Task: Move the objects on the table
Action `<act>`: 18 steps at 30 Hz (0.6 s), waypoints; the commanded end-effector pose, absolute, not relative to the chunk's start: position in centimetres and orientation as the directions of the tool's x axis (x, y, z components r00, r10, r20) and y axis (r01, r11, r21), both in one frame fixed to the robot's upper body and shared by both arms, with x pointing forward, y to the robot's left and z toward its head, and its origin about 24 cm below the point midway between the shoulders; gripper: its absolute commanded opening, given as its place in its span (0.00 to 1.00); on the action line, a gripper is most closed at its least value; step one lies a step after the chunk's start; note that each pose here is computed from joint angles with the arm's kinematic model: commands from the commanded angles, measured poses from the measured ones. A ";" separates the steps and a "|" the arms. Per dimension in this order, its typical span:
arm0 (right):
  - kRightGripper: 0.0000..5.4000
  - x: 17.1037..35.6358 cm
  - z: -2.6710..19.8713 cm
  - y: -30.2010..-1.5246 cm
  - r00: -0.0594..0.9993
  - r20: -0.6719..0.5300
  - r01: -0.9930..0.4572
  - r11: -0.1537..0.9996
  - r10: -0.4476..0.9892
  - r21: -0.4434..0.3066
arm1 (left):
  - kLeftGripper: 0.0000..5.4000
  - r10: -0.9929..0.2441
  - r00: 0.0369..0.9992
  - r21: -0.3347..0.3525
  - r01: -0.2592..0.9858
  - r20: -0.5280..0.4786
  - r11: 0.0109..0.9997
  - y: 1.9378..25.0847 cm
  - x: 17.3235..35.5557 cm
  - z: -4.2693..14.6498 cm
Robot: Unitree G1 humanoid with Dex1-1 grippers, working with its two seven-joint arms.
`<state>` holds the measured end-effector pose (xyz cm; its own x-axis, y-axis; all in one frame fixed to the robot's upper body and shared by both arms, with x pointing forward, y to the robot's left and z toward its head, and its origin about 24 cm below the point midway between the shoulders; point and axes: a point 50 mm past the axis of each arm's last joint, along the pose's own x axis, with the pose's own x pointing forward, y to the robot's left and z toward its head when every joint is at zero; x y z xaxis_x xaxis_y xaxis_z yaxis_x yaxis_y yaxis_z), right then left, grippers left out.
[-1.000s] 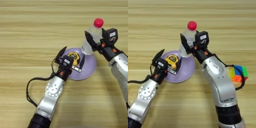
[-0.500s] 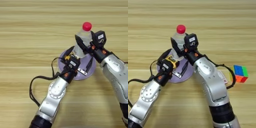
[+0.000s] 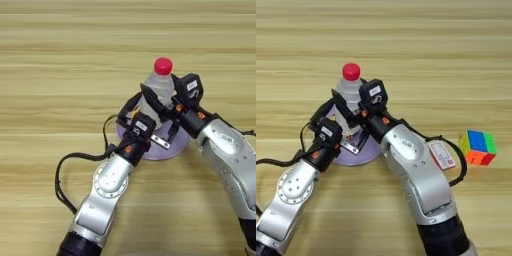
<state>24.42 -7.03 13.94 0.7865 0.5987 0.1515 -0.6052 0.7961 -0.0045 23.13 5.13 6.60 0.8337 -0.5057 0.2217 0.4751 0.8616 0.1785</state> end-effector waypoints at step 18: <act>0.57 22.9 15.7 -6.3 0.737 0.204 -0.660 0.751 0.644 0.018 | 1.00 -0.476 0.855 0.174 0.447 0.204 0.878 5.7 24.0 6.2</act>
<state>23.19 -6.52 14.61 0.7578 0.6329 0.1587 -0.6434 0.7652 0.0204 23.84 5.79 6.12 0.8570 -0.4738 0.2024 0.4446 0.8786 0.1743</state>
